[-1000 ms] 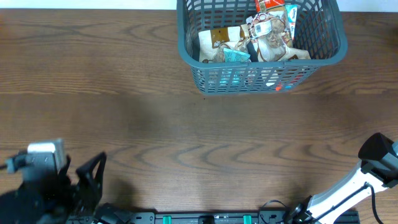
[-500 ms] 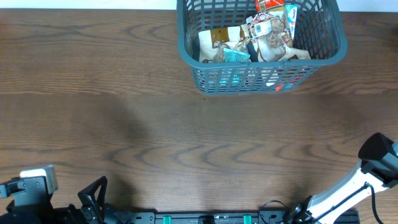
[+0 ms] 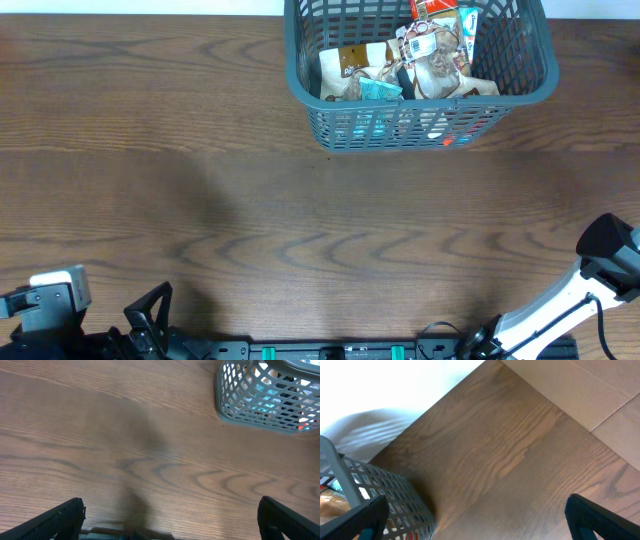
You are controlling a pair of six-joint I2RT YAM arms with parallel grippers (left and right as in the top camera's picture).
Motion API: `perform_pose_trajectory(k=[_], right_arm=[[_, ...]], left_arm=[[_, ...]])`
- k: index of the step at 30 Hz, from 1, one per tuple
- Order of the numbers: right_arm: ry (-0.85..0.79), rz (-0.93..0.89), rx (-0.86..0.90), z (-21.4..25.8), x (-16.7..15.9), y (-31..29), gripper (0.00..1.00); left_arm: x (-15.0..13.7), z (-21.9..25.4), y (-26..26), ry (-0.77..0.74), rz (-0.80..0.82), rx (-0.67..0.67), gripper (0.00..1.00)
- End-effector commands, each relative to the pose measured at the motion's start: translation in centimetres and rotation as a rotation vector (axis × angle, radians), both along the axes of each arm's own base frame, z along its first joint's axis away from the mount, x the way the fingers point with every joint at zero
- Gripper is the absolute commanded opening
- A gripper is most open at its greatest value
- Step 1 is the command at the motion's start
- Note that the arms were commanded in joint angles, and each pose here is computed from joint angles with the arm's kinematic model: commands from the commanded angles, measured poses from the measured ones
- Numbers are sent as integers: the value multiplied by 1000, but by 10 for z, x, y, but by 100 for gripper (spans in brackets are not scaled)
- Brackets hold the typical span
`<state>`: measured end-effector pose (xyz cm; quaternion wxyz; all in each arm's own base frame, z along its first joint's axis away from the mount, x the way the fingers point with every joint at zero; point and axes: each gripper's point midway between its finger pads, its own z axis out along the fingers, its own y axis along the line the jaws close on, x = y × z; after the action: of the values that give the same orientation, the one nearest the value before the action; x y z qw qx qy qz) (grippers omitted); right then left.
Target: Pack container
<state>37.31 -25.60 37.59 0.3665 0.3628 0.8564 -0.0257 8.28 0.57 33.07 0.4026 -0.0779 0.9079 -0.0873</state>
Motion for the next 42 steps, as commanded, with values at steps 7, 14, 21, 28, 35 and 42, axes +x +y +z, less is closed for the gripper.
perform_pose_trajectory(k=[7,14,21,28,35,42], right_arm=[[-21,-5,-6,8,-4,2,99],[-21,-5,-6,8,-4,2,99],[-21,-5,-6,8,-4,2,99],[-21,-5,-6,8,-4,2,99],[-21,-5,-6,8,-4,2,99],[-21,-5,-6,8,-4,2,99]], left_arm=[[26,7,13,-91,32,166,98],[55,10,1,-193,-3,205,99],[74,-7,-23,-375,-108,165,98],[83,-60,-17,-361,-54,141,99],[98,-87,-5,-409,5,170,99],[125,-108,-10,-539,-28,160,99]])
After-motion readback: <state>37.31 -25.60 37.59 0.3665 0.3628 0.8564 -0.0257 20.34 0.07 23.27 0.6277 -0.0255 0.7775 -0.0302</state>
